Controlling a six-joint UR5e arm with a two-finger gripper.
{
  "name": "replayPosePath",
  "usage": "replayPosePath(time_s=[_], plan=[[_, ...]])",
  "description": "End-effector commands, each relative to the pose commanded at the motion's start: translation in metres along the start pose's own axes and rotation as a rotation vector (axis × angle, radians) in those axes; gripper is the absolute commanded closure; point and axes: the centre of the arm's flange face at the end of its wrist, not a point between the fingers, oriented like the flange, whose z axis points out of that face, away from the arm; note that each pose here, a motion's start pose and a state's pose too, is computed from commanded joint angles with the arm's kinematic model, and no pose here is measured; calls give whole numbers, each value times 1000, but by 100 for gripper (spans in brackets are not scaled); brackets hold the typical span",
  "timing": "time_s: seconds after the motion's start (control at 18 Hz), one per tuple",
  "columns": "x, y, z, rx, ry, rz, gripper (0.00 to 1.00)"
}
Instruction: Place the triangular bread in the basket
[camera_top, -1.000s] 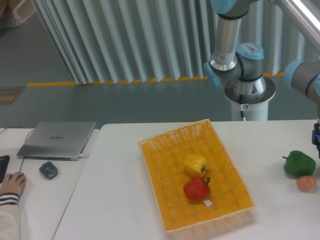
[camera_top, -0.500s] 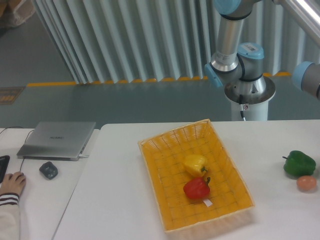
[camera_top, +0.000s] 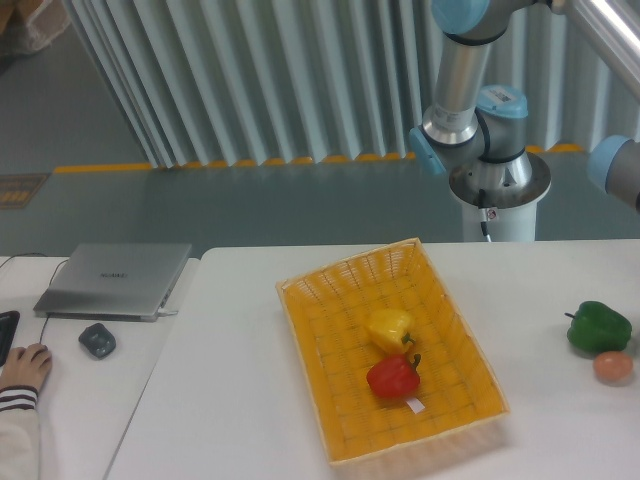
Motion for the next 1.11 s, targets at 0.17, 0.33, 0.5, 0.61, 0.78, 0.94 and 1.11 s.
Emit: replayPosePath(time_s=[0.17,0.33,0.5,0.61,0.78,0.94,1.11], plan=[[-2,-8,7,13,5,11,0],[-2,-10,10,15,11,19,0],[1,-12,15,17,23,21,0],[1,-10,16,16,25,28,0],[1,-9,17,14,26,28,0],[0,-12,20,13,31,30,0],[-1,-13,22,12,36,31,6]])
